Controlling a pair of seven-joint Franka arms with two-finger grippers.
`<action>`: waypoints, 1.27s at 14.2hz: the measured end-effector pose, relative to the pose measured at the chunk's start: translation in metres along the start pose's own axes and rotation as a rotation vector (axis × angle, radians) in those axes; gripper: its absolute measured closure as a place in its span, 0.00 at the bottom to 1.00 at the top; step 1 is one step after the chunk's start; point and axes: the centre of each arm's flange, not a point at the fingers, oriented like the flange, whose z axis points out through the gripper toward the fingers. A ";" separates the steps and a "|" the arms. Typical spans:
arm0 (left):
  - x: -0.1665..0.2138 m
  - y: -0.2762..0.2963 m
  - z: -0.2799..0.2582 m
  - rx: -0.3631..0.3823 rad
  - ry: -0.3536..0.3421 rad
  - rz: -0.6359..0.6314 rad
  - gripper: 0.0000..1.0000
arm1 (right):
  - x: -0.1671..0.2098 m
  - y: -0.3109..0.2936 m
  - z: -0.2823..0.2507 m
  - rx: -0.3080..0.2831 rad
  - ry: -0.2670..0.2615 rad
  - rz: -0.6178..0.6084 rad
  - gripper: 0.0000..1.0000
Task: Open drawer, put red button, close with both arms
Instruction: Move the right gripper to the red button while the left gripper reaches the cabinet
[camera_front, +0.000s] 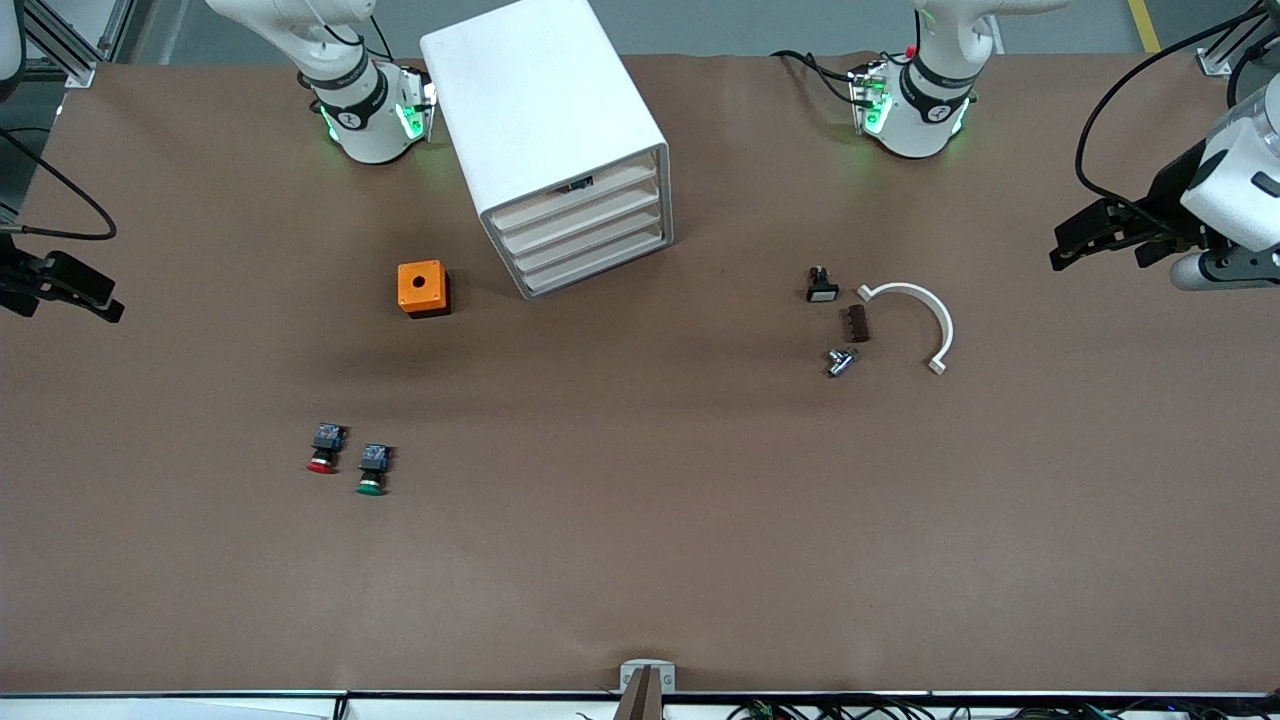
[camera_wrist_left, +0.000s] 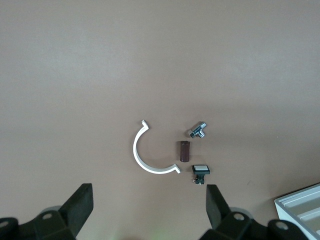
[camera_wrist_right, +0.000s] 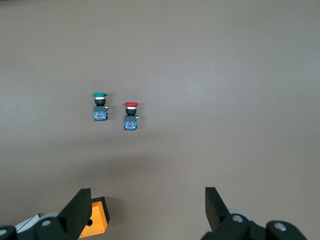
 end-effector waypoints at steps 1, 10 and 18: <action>0.000 0.000 0.000 0.000 0.000 0.000 0.00 | 0.000 0.000 0.000 0.000 0.000 0.000 0.00; 0.005 -0.001 0.008 0.001 -0.016 -0.004 0.00 | 0.000 0.001 0.006 0.000 -0.014 0.001 0.00; 0.031 0.028 0.080 0.017 -0.146 -0.017 0.00 | 0.020 -0.018 0.089 0.001 -0.155 -0.031 0.00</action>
